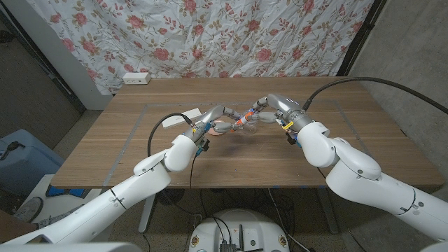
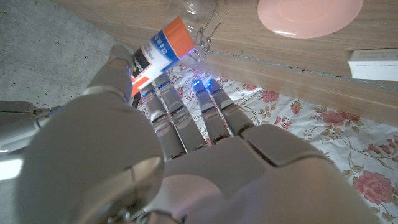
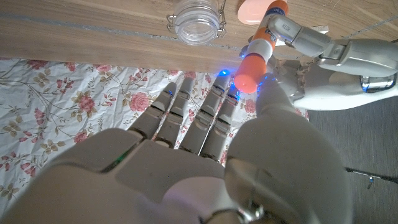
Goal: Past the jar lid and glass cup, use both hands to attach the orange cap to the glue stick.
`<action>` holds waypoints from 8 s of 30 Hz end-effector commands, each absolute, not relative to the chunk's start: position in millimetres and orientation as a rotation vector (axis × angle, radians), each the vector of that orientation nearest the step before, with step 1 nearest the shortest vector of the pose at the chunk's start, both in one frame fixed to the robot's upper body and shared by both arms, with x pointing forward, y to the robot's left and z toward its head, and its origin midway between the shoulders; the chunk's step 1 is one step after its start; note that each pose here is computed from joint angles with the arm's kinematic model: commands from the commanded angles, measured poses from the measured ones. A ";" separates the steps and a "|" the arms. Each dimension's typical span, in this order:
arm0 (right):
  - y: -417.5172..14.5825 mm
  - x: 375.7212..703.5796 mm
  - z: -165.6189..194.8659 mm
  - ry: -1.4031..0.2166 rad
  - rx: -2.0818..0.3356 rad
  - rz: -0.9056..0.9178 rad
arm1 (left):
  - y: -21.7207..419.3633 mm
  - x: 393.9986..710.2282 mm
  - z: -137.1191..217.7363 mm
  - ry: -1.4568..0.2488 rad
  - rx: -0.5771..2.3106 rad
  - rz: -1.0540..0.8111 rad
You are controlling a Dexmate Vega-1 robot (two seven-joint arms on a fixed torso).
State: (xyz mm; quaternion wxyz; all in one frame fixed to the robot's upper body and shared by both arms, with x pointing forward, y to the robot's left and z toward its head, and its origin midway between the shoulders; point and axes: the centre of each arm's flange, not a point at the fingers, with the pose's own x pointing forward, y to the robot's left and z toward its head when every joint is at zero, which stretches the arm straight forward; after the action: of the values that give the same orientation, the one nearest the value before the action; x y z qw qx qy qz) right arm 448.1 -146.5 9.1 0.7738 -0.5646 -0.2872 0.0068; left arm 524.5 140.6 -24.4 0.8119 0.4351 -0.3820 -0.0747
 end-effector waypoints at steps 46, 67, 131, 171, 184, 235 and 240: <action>-141.6 455.0 10.8 -0.610 -1.224 0.006 | 140.9 528.8 -21.2 -0.810 0.924 -0.155; -141.3 454.3 10.8 -0.599 -1.221 0.008 | 140.2 531.0 -20.9 -0.814 0.914 -0.154; -130.6 458.8 14.1 -0.594 -1.175 0.006 | 138.9 532.7 -22.9 -0.816 0.915 -0.161; -145.0 460.3 14.1 -0.582 -1.183 0.111 | 143.5 531.7 -23.7 -0.816 0.899 -0.146; -156.0 462.2 13.1 -0.578 -1.148 0.153 | 145.3 531.9 -24.9 -0.819 0.884 -0.145; -189.7 455.2 -36.4 -0.807 -1.076 0.122 | 149.2 534.2 -26.3 -0.810 0.865 -0.135; -192.1 454.7 -38.5 -0.849 -1.056 0.120 | 148.5 534.1 -24.8 -0.810 0.872 -0.134</action>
State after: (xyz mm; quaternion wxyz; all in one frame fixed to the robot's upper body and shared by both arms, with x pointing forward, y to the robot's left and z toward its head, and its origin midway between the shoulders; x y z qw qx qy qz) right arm 458.6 -186.3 -31.7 0.7907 -0.4906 -0.3616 0.0576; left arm 532.7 149.7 -26.5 0.8268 0.4070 -0.3828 -0.0641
